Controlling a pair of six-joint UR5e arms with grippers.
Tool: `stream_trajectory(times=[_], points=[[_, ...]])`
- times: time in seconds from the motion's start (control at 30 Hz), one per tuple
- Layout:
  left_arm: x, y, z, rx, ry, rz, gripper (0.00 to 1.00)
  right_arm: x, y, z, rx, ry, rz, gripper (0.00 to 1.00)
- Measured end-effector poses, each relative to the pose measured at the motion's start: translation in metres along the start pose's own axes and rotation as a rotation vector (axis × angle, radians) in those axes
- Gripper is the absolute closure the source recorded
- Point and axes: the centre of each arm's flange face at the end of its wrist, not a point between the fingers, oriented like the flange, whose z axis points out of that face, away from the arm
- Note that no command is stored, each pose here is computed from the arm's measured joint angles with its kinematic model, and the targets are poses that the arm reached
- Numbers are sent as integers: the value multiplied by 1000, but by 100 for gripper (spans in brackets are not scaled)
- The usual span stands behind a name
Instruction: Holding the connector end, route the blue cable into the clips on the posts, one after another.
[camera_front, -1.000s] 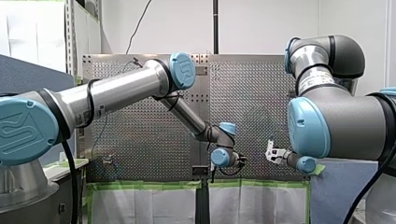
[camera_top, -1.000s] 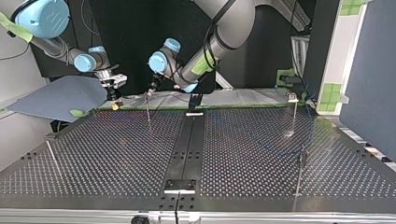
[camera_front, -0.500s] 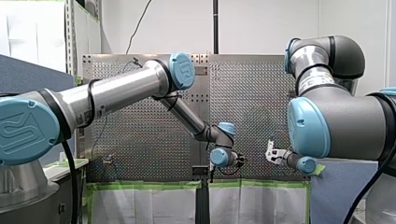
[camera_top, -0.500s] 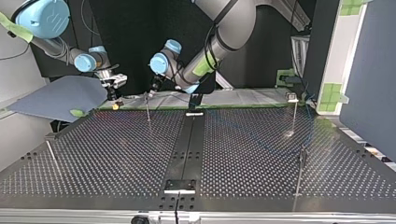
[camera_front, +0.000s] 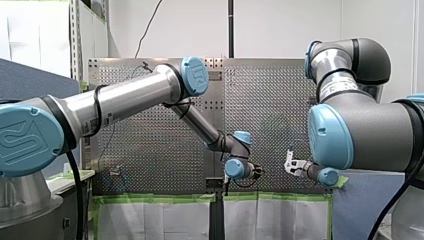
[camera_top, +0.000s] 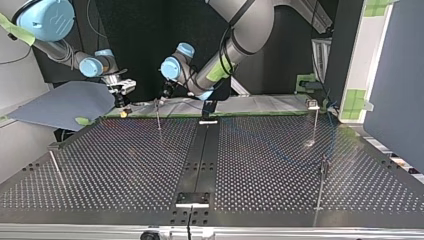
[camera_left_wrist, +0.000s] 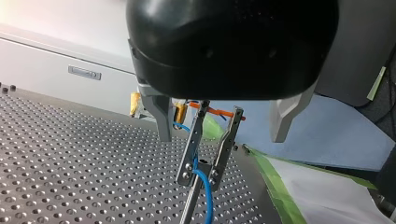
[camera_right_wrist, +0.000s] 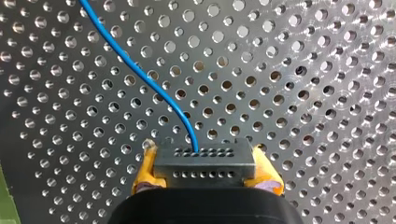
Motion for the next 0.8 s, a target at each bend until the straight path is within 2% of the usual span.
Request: stream_trajectory(times=[0.2, 0.4, 0.6, 0.8], points=[[0, 2, 0, -3, 0, -1, 0, 0, 0, 0, 0, 0, 0, 100], [-1, -6, -8, -11, 14, 41, 0, 0, 2, -1, -2, -1, 1, 100], [-19, -16, -21, -6, -23, 51, 0, 0, 4, -1, -6, 0, 1, 100], [-38, -18, -32, -31, -70, 37, 0, 0, 4, -1, -7, 0, 1, 100]])
